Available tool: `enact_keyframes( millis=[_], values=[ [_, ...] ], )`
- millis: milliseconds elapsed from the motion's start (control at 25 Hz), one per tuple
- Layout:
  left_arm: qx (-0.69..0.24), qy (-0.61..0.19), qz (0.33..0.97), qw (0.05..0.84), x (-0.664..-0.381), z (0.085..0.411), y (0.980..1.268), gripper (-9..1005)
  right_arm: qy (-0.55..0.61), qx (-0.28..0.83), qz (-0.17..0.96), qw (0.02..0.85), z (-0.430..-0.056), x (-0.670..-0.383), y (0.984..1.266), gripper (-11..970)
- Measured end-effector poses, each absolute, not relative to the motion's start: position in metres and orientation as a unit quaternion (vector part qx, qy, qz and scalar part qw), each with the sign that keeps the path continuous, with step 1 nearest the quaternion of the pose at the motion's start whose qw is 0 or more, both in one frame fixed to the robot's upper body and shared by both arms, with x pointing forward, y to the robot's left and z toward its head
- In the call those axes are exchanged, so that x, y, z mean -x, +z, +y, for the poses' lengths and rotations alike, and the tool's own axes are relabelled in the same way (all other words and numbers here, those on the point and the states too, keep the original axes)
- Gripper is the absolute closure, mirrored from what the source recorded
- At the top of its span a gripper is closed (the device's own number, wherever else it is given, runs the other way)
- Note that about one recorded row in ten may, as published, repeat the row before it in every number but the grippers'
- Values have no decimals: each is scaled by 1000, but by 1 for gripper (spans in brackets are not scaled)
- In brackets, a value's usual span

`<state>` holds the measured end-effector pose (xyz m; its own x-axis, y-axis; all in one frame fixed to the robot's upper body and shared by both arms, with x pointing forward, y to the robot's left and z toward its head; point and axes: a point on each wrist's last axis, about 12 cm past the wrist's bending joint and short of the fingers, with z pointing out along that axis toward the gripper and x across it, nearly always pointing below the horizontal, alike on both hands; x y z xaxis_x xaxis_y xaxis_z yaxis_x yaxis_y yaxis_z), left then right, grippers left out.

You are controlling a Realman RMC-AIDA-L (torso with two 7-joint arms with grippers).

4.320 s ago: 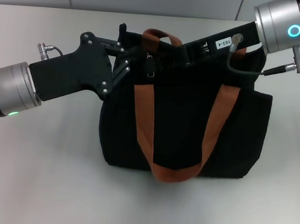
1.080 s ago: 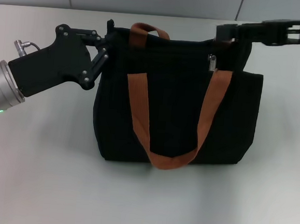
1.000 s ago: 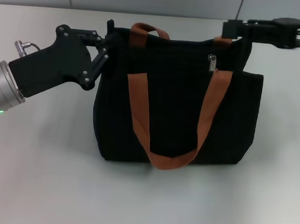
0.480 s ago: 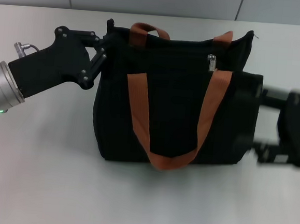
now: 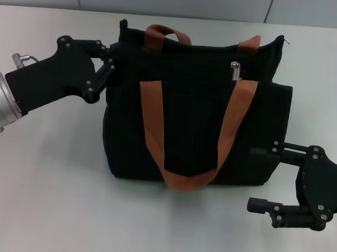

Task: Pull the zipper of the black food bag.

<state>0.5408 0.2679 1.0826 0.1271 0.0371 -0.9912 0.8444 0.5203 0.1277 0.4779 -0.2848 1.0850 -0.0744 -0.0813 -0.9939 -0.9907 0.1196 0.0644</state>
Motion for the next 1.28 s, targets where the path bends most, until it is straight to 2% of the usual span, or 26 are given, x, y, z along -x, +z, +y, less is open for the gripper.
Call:
enact_keyframes(
  millis=[200,360,600,640,840,1000,1160,1280],
  values=[
    [-350,-323,606,637,-541,280,1086,914,464,473,568,488,-285,-478,1084,184],
    [-332,-339,627,618,-546,295,1101,732,460,472,573,487,-282,-480,1082,184],
    [-333,-354,638,598,-548,300,1107,555,454,471,579,487,-281,-482,1081,184],
    [-347,-419,630,554,-539,312,1127,525,454,471,579,486,-281,-482,1080,184],
    [-342,-449,617,549,-531,323,1143,386,453,471,581,486,-281,-482,1080,184],
    [-356,-474,591,547,-523,322,1147,321,453,470,581,486,-281,-481,1080,184],
    [-398,-497,545,546,-510,306,1142,255,451,472,581,486,-281,-481,1079,184],
    [-414,-500,532,544,-504,298,1136,254,453,471,584,482,-280,-479,1076,184]
  ],
)
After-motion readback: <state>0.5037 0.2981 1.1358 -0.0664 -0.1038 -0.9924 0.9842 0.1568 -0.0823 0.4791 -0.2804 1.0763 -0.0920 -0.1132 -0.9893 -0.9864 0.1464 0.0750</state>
